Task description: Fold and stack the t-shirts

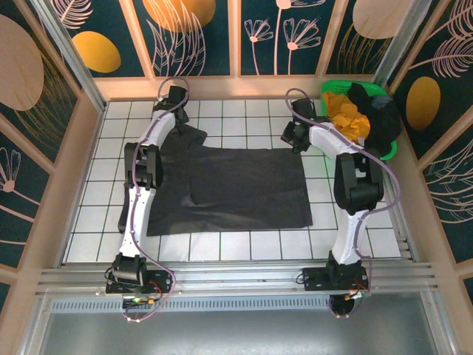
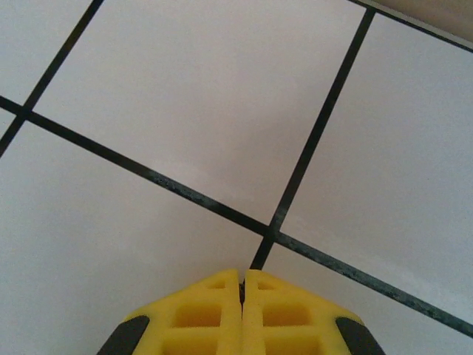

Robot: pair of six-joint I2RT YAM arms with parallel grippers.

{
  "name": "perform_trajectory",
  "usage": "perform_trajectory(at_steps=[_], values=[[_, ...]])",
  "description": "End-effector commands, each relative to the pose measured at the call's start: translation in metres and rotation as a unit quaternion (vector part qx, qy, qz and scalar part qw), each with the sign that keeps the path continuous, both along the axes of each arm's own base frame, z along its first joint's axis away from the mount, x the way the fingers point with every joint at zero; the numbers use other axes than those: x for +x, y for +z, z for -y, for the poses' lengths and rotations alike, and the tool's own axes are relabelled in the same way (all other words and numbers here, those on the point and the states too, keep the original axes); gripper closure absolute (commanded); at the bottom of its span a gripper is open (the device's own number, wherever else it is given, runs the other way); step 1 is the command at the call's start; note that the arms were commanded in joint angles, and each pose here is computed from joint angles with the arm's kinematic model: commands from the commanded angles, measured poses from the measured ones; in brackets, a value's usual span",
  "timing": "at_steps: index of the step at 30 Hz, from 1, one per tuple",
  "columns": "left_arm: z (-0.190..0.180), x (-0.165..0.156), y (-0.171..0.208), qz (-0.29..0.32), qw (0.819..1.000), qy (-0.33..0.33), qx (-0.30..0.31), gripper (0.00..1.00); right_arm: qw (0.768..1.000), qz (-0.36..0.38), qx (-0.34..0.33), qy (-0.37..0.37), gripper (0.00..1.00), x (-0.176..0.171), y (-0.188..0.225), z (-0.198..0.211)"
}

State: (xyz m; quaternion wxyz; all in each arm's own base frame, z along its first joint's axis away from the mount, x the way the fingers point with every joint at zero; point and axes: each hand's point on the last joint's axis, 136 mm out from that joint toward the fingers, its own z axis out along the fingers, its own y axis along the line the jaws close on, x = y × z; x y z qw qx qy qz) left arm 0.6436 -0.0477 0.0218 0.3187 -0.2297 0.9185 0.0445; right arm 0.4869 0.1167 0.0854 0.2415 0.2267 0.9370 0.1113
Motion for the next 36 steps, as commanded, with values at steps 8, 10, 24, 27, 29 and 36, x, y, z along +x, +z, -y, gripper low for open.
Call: perform_trajectory(at_steps=[8, 10, 24, 27, 29, 36], values=[[0.010, -0.022, 0.051, -0.004, 1.000, -0.011, -0.012, 1.00, 0.998, -0.029, -0.049, -0.041, 0.60, 0.029, -0.028, 0.028], [0.013, -0.022, 0.059, 0.004, 1.000, -0.013, -0.022, 1.00, 0.996, -0.040, -0.059, -0.048, 0.61, 0.026, -0.032, 0.032], [0.024, -0.022, 0.091, 0.031, 0.998, -0.027, -0.057, 1.00, 0.993, -0.085, -0.062, -0.059, 0.62, 0.001, -0.063, 0.034], [0.024, -0.023, 0.098, 0.035, 0.997, -0.026, -0.059, 1.00, 0.992, -0.093, -0.067, -0.059, 0.62, 0.000, -0.069, 0.036], [0.024, -0.023, 0.103, 0.039, 0.997, -0.025, -0.060, 1.00, 0.991, -0.097, -0.069, -0.059, 0.62, 0.001, -0.072, 0.036], [0.025, -0.028, 0.119, 0.048, 0.996, -0.026, -0.069, 1.00, 0.991, -0.105, -0.066, -0.055, 0.62, 0.003, -0.079, 0.035]])
